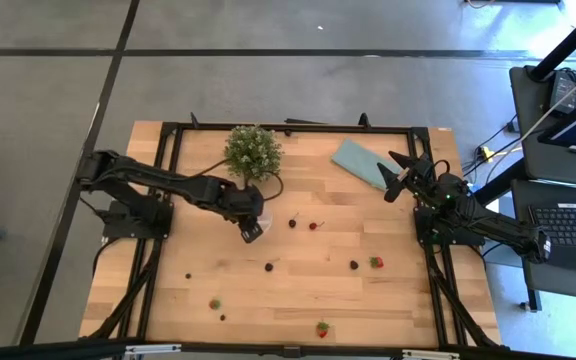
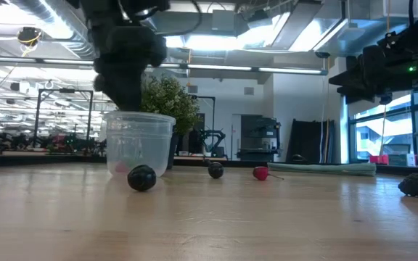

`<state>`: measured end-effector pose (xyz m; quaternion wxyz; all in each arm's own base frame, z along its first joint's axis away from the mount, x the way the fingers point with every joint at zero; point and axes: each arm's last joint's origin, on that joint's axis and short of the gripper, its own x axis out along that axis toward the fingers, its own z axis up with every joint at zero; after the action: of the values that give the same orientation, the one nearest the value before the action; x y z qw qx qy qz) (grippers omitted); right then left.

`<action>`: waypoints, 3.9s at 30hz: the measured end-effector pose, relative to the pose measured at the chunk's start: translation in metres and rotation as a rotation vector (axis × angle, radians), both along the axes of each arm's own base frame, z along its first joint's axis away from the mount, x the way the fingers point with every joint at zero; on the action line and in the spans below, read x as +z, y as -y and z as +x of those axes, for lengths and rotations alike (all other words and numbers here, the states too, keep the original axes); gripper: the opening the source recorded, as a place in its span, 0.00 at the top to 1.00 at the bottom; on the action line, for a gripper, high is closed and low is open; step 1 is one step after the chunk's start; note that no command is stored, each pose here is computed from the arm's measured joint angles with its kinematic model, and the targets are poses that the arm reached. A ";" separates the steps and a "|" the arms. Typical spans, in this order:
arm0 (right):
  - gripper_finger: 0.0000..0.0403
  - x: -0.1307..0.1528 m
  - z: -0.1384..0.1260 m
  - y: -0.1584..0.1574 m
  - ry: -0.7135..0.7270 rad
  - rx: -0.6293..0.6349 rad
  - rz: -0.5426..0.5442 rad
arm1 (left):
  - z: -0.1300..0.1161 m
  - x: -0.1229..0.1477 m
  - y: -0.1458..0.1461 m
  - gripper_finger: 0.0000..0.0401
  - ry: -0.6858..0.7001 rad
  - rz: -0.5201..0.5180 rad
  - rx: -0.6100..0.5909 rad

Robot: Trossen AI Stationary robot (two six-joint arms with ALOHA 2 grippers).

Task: Pick and placing Produce into tupperware
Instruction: Put the blackberry into the transparent container, then put the black cherry into the transparent container

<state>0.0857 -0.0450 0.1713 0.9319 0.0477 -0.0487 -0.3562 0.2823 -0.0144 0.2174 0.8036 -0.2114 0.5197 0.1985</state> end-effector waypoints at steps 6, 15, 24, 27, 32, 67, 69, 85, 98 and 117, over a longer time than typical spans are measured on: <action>0.29 0.000 0.000 0.000 0.000 0.000 0.000 | 0.016 -0.007 -0.005 0.71 -0.035 -0.027 -0.040; 0.29 0.000 0.000 0.000 0.001 0.000 0.001 | 0.019 -0.017 -0.013 0.62 -0.081 -0.089 -0.030; 0.29 0.000 0.000 0.000 0.000 0.000 0.000 | 0.023 -0.007 -0.019 0.64 -0.053 -0.083 -0.031; 0.29 0.000 0.000 0.000 0.000 0.000 0.000 | 0.031 0.007 -0.014 0.66 -0.006 -0.054 -0.109; 0.29 0.000 0.000 0.000 0.000 0.000 0.000 | 0.045 0.045 0.004 0.67 0.118 0.092 -0.219; 0.29 -0.001 0.001 0.000 0.010 0.012 0.022 | -0.037 -0.034 0.152 0.67 0.720 0.245 -0.009; 0.29 -0.001 0.001 0.000 0.009 0.012 0.021 | -0.038 -0.035 0.152 0.67 0.710 0.277 -0.043; 0.29 -0.001 0.001 0.000 0.010 0.011 0.023 | -0.033 -0.036 0.146 0.57 0.686 0.304 -0.082; 0.29 -0.001 0.001 0.000 0.007 0.011 0.020 | -0.028 -0.036 0.140 0.36 0.684 0.203 -0.037; 0.29 -0.001 0.001 0.000 0.007 0.010 0.020 | -0.024 -0.058 0.152 0.41 0.642 0.271 -0.160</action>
<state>0.0864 -0.0449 0.1706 0.9330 0.0585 -0.0481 -0.3517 0.2584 -0.1666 0.1591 0.9597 -0.1131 0.2246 0.1256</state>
